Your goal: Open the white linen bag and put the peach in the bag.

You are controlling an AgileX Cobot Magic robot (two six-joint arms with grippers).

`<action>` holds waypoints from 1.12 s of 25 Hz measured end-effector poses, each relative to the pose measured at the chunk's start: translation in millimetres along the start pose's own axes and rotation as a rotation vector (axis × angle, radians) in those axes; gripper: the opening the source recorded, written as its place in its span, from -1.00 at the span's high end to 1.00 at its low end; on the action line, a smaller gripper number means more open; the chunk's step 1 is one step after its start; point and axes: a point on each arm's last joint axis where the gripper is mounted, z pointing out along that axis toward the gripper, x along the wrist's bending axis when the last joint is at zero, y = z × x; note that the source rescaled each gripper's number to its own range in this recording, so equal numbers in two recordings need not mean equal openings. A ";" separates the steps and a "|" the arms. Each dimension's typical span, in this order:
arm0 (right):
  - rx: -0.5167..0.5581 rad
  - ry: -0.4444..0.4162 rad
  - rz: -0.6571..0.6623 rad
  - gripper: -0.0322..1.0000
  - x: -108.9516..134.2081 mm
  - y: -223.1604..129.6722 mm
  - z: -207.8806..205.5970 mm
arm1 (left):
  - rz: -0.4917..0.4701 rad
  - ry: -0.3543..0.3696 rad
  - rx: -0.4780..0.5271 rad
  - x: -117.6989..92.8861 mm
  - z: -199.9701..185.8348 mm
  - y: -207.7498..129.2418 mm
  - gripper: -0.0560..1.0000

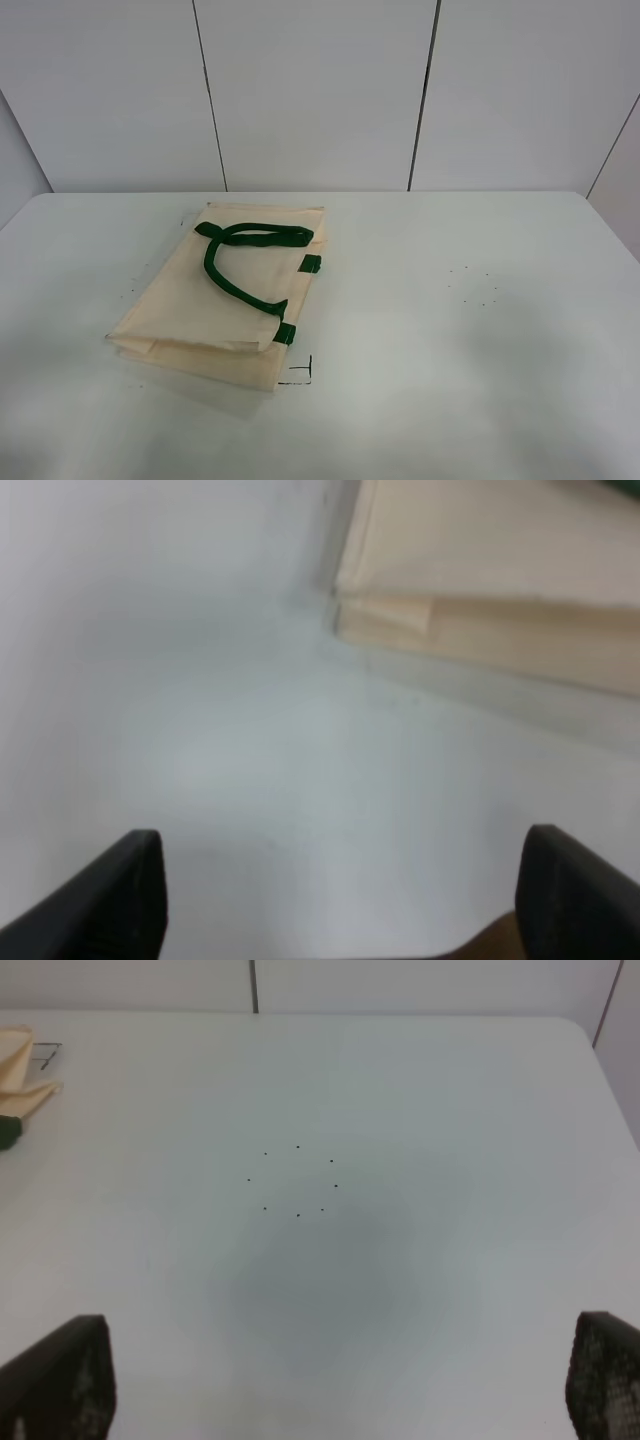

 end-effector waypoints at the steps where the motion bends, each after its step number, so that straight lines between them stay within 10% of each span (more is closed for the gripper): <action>1: 0.000 0.000 0.000 -1.00 0.0 0.0 0.0 | 0.001 -0.001 -0.017 0.1 -1.7 -1.4 -1.00; 28: 0.000 0.000 0.001 -1.00 0.0 0.0 0.0 | 0.000 0.002 -0.168 2.0 -16.0 -17.1 -1.00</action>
